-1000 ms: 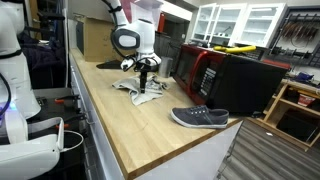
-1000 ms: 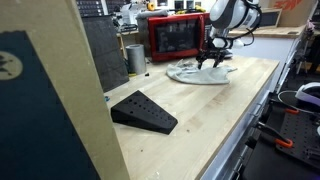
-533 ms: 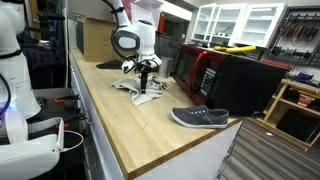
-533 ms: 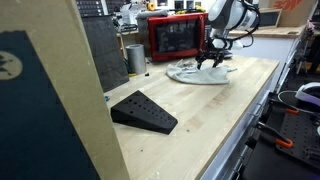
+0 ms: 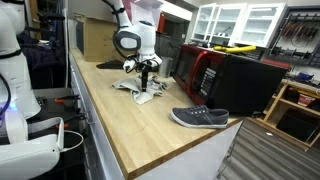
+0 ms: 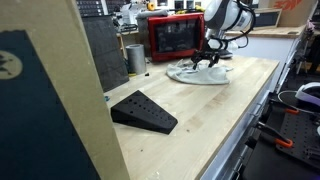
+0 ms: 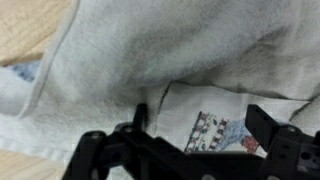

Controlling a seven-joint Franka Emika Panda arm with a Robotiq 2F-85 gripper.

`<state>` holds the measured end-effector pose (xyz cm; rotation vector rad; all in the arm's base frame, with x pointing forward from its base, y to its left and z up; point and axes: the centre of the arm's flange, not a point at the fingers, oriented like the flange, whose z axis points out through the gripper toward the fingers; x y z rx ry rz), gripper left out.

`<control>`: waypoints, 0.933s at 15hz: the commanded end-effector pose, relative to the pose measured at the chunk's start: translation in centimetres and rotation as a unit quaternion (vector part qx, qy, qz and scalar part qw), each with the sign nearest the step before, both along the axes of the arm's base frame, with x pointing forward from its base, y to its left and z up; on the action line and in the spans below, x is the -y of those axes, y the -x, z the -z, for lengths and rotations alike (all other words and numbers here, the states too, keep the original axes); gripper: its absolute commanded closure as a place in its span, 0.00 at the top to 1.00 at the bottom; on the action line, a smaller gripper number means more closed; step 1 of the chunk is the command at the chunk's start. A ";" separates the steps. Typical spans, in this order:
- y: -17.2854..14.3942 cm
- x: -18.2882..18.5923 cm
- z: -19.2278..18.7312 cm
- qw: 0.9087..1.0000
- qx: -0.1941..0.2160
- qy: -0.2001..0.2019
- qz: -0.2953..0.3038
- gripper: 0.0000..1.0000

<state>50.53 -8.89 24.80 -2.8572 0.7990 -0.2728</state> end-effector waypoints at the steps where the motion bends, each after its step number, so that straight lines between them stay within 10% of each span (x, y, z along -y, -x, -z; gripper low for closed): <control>1: -1.3 -0.3 0.6 1.000 0.009 -0.007 -0.004 1.00; 14: -2.2 -3.2 -1.1 0.999 0.025 -0.033 -0.015 1.00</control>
